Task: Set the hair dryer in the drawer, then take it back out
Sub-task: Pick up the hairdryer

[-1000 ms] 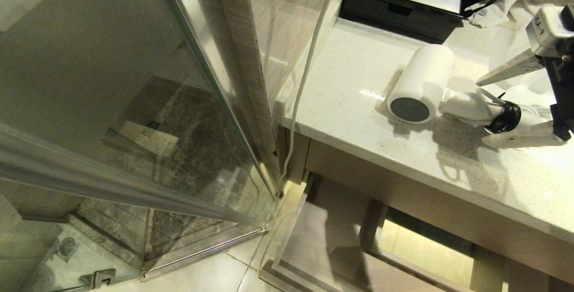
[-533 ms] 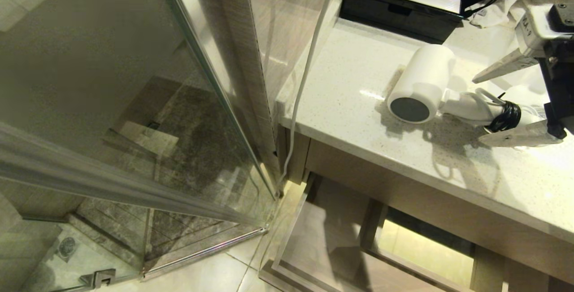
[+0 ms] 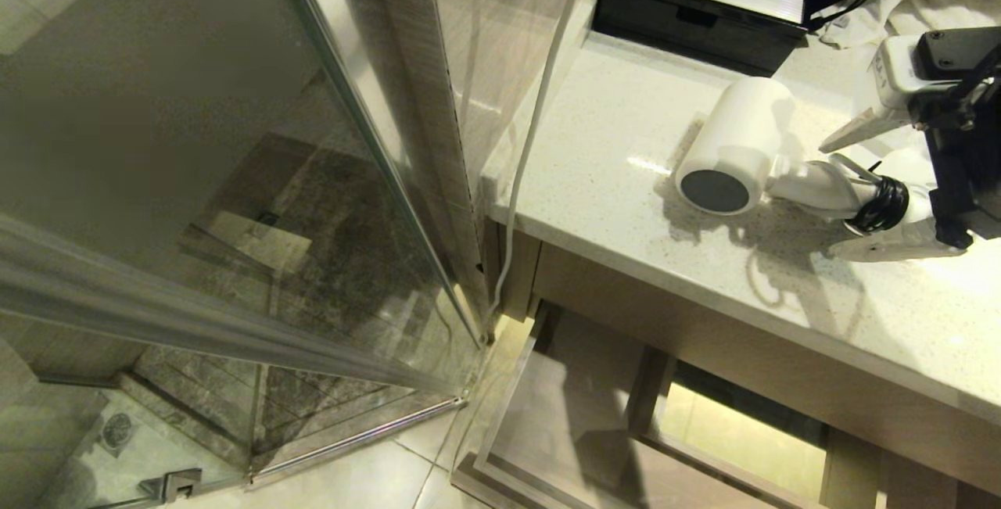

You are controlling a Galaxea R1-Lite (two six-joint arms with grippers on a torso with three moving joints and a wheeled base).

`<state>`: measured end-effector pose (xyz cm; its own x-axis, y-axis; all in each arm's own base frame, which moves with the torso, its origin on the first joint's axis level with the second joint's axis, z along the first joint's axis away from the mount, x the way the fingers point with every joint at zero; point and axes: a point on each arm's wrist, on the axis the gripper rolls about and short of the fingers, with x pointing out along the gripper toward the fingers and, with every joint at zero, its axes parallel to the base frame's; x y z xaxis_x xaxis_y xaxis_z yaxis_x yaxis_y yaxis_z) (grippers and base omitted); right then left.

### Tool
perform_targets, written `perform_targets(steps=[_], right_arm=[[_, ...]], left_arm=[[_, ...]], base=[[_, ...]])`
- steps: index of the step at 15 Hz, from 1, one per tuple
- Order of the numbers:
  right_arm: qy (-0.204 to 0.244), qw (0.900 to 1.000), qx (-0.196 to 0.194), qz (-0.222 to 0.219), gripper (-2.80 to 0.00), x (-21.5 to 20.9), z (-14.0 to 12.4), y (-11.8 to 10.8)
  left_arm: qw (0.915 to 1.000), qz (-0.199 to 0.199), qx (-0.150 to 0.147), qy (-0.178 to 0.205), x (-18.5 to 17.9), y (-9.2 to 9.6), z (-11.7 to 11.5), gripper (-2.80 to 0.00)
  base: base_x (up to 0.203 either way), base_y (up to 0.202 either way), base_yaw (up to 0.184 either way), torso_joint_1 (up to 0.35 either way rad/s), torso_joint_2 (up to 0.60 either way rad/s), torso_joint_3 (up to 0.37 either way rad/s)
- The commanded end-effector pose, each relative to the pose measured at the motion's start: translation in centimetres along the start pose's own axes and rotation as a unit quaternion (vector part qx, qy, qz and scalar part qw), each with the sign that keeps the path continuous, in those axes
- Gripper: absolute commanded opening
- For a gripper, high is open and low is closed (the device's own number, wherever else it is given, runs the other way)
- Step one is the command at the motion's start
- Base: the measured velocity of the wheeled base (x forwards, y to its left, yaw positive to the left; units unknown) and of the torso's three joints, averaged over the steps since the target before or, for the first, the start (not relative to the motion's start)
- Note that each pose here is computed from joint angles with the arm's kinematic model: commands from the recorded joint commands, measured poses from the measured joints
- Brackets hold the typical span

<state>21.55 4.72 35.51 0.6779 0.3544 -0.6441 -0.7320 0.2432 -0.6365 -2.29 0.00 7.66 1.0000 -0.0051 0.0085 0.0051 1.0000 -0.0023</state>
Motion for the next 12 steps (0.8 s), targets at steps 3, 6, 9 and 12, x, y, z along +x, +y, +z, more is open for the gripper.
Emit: perform_targets(steps=[3,6,9,12], right_arm=[[0.002,1.000,-0.004,0.006,0.00,0.3,0.0,0.0],[0.024,1.000,-0.011,0.004,0.00,1.5,0.4,-0.2],[0.028,0.999,-0.015,0.006,0.00,2.4,0.5,-0.4],[0.041,0.999,-0.018,0.004,0.00,2.9,0.7,-0.4]], left_arm=[[1.0000,0.000,0.000,0.000,0.0,0.0,0.0,-2.80],[1.0000,0.000,0.000,0.000,0.0,0.0,0.0,-2.80],[1.0000,0.000,0.000,0.000,0.0,0.0,0.0,-2.80],[1.0000,0.000,0.000,0.000,0.0,0.0,0.0,-2.80]], base=[[0.000,0.000,0.000,0.000,0.00,0.000],[0.000,0.000,0.000,0.000,0.00,0.000],[0.000,0.000,0.000,0.000,0.00,0.000],[0.000,0.000,0.000,0.000,0.00,0.000]])
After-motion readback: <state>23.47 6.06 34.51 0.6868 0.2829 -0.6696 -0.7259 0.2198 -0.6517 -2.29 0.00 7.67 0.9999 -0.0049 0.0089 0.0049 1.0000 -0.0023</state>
